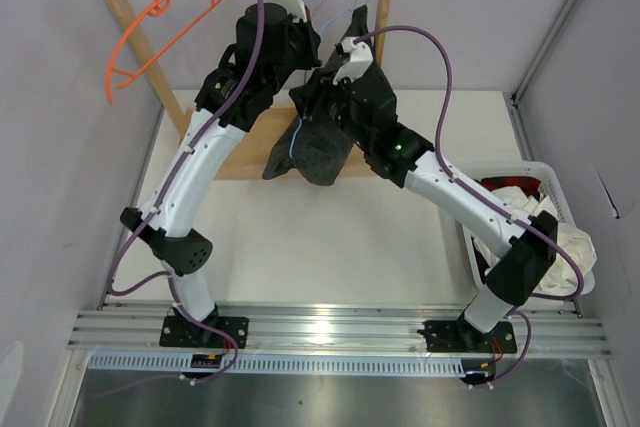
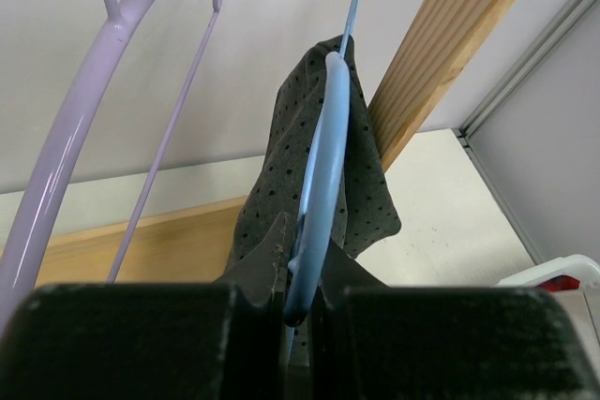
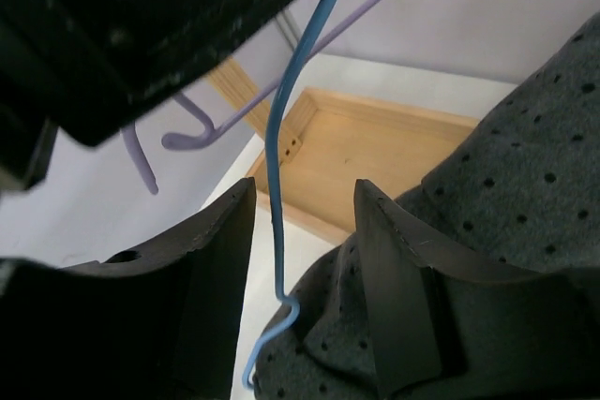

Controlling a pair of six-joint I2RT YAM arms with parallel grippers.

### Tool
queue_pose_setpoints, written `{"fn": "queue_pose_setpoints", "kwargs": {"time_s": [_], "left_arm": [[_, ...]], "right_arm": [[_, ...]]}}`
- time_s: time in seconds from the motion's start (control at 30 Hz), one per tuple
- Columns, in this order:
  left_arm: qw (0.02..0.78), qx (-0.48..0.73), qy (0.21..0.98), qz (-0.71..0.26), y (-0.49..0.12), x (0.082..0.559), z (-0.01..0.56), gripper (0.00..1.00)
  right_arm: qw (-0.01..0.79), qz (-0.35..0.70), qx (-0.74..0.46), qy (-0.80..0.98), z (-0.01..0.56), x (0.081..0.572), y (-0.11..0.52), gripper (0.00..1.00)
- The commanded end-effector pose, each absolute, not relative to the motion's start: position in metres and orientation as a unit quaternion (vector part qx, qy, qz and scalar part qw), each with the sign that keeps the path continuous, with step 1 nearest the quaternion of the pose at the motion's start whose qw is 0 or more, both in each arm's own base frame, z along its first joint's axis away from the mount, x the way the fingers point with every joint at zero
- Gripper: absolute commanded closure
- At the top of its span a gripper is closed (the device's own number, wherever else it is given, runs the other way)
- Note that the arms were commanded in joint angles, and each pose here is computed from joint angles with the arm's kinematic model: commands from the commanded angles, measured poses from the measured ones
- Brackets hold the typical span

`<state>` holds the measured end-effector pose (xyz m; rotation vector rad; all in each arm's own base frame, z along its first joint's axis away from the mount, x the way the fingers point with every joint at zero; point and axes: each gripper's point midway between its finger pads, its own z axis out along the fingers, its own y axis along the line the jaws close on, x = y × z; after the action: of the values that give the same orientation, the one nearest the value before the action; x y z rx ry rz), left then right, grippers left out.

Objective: Place the skirt on the hanger

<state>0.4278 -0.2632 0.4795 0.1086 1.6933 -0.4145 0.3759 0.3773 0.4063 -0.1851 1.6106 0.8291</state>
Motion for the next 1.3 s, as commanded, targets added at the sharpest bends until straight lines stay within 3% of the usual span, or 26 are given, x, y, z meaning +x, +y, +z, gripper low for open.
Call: {"fn": "queue_pose_setpoints", "kwargs": {"time_s": [0.0,0.1,0.2,0.23,0.27,0.57,1.07,1.27], "left_arm": [[0.693,0.008,0.688,-0.216,-0.242,0.405,0.540,1.00],[0.690,0.006,0.691,-0.214,-0.241,0.404,0.536,1.00],[0.693,0.004,0.688,-0.214,-0.238,0.402,0.538,1.00],[0.694,0.005,0.687,-0.215,-0.238,0.401,0.539,1.00],[0.694,0.006,0.687,-0.214,-0.237,0.400,0.538,1.00],[0.713,0.009,0.666,-0.218,-0.230,0.390,0.545,0.99],[0.743,0.028,0.623,-0.244,-0.229,0.375,0.568,0.75],[0.744,0.035,0.623,-0.240,-0.229,0.375,0.567,0.72]], "right_arm": [[0.655,0.374,-0.048,0.654,0.449,0.383,0.377,0.50],[0.653,0.375,-0.043,0.656,0.448,0.386,0.380,0.58],[0.651,0.378,-0.045,0.657,0.448,0.383,0.382,0.79],[0.649,0.378,-0.048,0.658,0.448,0.381,0.382,0.94],[0.649,0.379,-0.052,0.658,0.450,0.380,0.381,1.00],[0.658,0.375,-0.109,0.643,0.471,0.359,0.373,1.00],[0.662,0.373,-0.148,0.633,0.480,0.346,0.365,1.00],[0.666,0.368,-0.149,0.631,0.478,0.349,0.362,1.00]]}}
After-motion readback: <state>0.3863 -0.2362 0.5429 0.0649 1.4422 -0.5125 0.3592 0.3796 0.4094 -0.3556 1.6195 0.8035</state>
